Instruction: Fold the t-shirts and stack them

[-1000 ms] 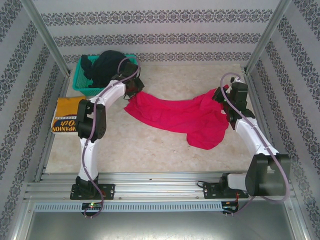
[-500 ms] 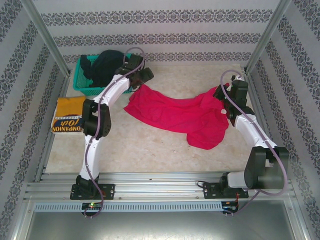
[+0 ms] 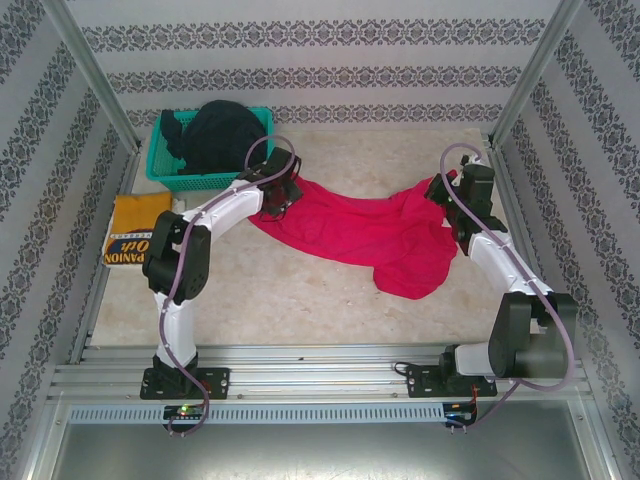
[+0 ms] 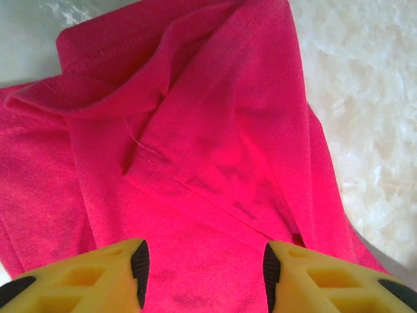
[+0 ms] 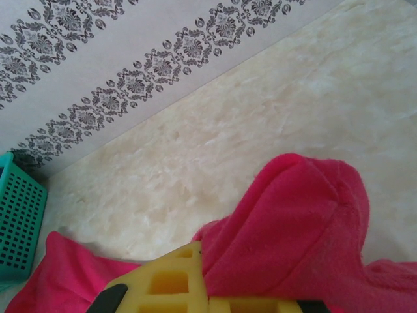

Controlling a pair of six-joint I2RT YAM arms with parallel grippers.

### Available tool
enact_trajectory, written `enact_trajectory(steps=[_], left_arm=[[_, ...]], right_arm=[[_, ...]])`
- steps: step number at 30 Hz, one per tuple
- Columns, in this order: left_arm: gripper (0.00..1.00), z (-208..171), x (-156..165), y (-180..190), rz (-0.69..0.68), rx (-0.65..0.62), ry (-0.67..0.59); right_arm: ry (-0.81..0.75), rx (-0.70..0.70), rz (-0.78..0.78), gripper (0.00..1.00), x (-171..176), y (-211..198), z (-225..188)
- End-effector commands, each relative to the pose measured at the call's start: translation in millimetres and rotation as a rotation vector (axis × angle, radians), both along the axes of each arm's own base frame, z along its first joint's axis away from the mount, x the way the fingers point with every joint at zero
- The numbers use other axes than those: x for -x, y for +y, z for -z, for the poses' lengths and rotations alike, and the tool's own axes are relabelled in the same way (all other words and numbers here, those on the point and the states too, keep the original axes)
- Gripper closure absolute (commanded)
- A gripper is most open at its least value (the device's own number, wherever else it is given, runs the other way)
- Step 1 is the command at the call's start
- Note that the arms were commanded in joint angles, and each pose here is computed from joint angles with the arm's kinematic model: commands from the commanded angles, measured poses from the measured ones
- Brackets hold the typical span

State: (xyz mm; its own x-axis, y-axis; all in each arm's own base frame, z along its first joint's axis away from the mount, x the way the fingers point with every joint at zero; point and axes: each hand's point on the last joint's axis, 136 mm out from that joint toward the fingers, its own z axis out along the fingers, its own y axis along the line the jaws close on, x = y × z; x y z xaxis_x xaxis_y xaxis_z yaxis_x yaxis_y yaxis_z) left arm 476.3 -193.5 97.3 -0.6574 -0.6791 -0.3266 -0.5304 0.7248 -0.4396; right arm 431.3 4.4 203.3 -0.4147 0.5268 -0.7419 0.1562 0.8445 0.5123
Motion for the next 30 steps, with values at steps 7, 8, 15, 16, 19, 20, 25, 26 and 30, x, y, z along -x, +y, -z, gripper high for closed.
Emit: enact_trajectory(steps=[7,8,15,16,19,20,25,26,30], left_arm=[[0.56,25.8,-14.0,9.7,-0.099,-0.055,0.042],[0.56,28.0,-14.8,9.7,-0.101,-0.056,0.045],[0.56,48.6,-17.6,10.3,-0.124,-0.043,0.079],[0.56,50.1,-18.0,11.6,-0.128,-0.044,0.082],[0.57,54.2,-21.1,14.6,-0.136,-0.042,0.082],[0.57,55.5,-21.7,14.7,-0.138,-0.041,0.083],[0.57,62.1,-23.9,17.8,-0.149,-0.034,0.096],[0.57,63.3,-24.2,16.8,-0.150,-0.027,0.099],[0.59,68.5,-24.6,17.1,-0.155,-0.014,0.109]], right_arm=[[-0.039,-0.011,-0.003,1.00,1.3,-1.6,-8.9],[-0.038,-0.008,-0.002,1.00,2.0,-2.1,-9.0],[-0.036,-0.009,0.005,1.00,4.3,-4.1,-7.7],[-0.036,-0.010,0.006,1.00,4.4,-4.5,-7.8],[-0.037,-0.009,0.007,1.00,4.4,-5.2,-8.4],[-0.037,-0.010,0.007,1.00,4.1,-5.2,-8.4],[-0.036,-0.015,0.008,1.00,3.4,-5.0,-8.4],[-0.036,-0.015,0.008,1.00,3.3,-5.0,-8.5],[-0.032,-0.016,0.008,1.00,3.8,-4.7,-7.3]])
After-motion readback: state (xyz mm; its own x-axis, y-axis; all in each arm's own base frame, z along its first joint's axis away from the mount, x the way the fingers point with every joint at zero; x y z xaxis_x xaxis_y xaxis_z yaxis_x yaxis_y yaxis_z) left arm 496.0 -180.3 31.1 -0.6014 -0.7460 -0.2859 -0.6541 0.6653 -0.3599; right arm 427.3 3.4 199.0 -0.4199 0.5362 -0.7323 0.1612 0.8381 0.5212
